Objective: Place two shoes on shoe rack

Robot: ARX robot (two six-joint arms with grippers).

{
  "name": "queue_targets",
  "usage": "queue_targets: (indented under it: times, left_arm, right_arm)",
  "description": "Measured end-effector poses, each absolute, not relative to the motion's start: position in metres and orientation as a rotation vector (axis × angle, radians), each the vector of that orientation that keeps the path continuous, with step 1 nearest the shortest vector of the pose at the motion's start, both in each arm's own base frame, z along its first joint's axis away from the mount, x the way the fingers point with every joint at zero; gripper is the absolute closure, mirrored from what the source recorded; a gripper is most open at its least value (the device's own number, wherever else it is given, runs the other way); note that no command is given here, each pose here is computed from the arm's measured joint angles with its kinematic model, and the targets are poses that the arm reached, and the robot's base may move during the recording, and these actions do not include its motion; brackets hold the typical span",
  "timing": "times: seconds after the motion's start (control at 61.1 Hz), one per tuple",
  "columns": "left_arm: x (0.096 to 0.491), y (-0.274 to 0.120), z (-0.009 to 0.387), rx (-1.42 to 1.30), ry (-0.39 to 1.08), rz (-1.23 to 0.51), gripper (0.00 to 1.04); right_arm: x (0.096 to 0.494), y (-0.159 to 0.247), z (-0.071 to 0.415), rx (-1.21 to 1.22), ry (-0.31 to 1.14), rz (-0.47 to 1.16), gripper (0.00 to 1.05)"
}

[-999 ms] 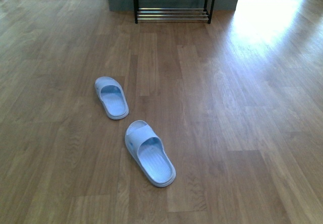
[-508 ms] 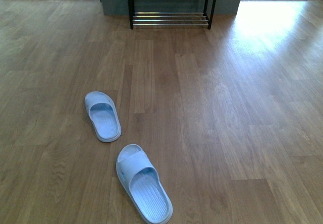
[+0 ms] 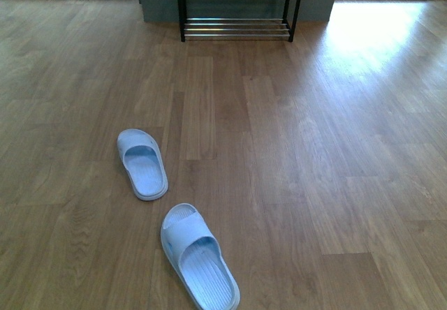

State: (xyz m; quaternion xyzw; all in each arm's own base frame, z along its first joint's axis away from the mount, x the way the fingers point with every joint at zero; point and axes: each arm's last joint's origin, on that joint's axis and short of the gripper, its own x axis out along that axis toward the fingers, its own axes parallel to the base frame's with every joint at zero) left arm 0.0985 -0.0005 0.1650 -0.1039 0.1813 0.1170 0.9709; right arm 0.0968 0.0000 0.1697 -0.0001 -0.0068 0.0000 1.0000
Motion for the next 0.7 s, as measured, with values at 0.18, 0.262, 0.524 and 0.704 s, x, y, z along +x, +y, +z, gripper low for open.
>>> queue_targets:
  times: [0.18,0.262,0.524,0.704]
  left_arm:
    - [0.123,-0.003,0.159,-0.587,0.573,0.278,0.09]
    - [0.151,-0.008,0.163,-0.566,0.592,0.289,0.09]
    - [0.257,-0.049,0.092,-0.287,0.926,0.123,0.09]
    - [0.289,-0.082,0.040,-0.196,1.099,-0.052,0.09]
  right_arm:
    - [0.097,0.000,0.170,0.000,-0.014,0.000,0.09]
    - [0.097,0.000,0.170,0.000,-0.014,0.000,0.09]
    - [0.097,0.000,0.170,0.000,-0.014,0.000,0.09]
    - [0.097,0.000,0.170,0.000,-0.014,0.000,0.09]
